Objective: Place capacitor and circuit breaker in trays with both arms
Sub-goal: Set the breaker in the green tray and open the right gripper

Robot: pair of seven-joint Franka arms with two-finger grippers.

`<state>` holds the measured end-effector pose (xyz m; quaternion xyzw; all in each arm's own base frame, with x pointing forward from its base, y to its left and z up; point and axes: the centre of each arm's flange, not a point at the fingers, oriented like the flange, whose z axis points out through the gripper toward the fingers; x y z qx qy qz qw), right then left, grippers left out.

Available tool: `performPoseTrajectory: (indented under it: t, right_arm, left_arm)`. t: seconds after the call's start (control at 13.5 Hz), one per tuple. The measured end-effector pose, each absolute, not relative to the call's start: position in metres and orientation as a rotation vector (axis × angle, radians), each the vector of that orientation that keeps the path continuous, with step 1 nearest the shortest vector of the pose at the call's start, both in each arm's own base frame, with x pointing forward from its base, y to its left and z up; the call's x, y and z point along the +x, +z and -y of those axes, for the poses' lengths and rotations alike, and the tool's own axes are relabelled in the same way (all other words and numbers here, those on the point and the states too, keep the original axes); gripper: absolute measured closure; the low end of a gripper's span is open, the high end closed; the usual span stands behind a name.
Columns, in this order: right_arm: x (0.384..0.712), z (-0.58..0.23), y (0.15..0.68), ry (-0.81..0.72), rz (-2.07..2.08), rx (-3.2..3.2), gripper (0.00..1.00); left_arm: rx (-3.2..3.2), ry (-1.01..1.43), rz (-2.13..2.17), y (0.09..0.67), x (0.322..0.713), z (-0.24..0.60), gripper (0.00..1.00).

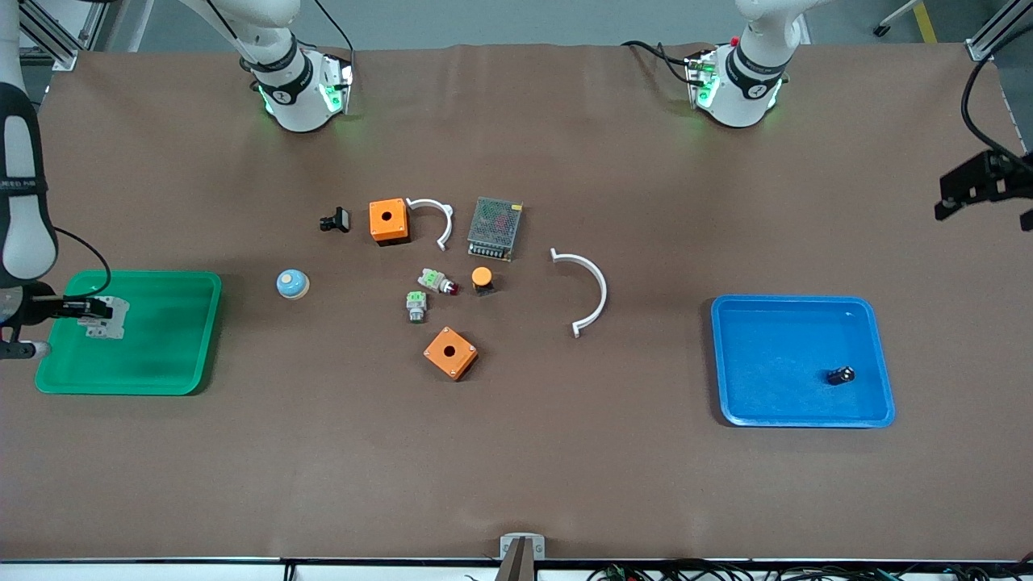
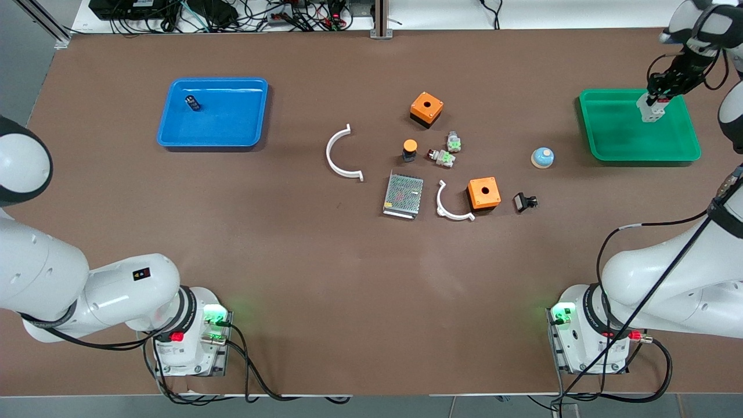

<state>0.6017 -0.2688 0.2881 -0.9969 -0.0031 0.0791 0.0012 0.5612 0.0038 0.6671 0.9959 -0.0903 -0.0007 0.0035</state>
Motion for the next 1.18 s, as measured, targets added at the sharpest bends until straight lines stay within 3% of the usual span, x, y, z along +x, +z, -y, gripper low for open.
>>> performPoseTrajectory:
  t: [0.59, 0.96, 1.18]
  right_arm:
    - [0.596, 0.282, 0.228, 0.209, -0.005, -3.147, 0.60]
    - [0.594, 0.282, 0.223, 0.221, -0.007, -3.142, 0.60]
    - [0.595, 0.282, 0.227, 0.218, -0.006, -3.143, 0.33]
  left_arm:
    - [3.145, 0.008, 0.200, 0.657, 0.497, 0.037, 0.00]
    - [3.142, 0.064, 0.162, 0.648, 0.496, 0.023, 0.00]
    - [3.141, 0.072, 0.167, 0.646, 0.499, 0.029, 0.00]
